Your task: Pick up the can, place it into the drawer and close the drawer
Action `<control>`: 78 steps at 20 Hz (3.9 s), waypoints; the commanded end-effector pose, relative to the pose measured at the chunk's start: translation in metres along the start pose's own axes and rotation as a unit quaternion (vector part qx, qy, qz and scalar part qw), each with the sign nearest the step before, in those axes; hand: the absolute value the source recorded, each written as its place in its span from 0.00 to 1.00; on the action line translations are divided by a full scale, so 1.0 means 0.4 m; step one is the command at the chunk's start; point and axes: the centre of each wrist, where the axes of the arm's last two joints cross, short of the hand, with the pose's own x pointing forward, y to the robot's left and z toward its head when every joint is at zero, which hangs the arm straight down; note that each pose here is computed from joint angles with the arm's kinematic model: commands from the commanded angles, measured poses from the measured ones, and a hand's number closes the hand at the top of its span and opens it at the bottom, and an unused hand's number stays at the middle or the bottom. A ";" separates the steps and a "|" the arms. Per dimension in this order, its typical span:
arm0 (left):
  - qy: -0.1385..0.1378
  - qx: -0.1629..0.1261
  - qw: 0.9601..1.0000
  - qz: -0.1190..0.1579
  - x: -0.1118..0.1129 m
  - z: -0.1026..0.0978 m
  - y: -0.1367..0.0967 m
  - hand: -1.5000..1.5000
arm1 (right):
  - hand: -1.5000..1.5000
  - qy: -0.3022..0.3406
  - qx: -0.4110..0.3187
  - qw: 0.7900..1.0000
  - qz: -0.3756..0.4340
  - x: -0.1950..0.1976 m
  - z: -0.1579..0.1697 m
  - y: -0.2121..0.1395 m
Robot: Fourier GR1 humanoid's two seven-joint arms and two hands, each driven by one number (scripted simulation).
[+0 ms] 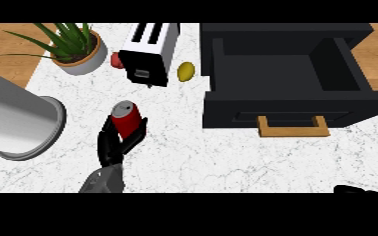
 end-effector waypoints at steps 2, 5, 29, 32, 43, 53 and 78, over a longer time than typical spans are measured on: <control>-0.016 -0.025 0.999 0.020 0.034 -0.073 -0.026 1.00 | 0.00 -0.005 0.000 1.000 0.007 -0.040 -0.039 -0.007; -0.030 -0.037 0.999 0.025 0.008 -0.028 -0.030 1.00 | 0.00 -0.006 -0.004 1.000 -0.004 -0.009 -0.028 -0.019; -0.079 -0.281 0.956 0.013 0.395 -0.205 -0.307 1.00 | 0.00 -0.015 -0.014 1.000 0.014 0.010 -0.010 -0.015; -0.086 -0.299 0.950 -0.001 0.435 -0.221 -0.302 1.00 | 0.00 -0.008 -0.025 0.999 0.023 0.027 -0.004 -0.013; -0.102 -0.306 0.947 0.004 0.613 -0.176 -0.432 1.00 | 0.00 -0.013 -0.006 1.000 0.019 0.029 -0.015 -0.007; -0.078 -0.291 0.953 -0.029 0.685 -0.147 -0.474 1.00 | 0.00 -0.014 0.018 1.000 0.016 0.022 -0.041 0.006; -0.113 -0.218 0.965 -0.088 0.972 -0.058 -0.754 0.00 | 0.00 -0.026 0.027 0.999 0.011 0.037 -0.056 0.046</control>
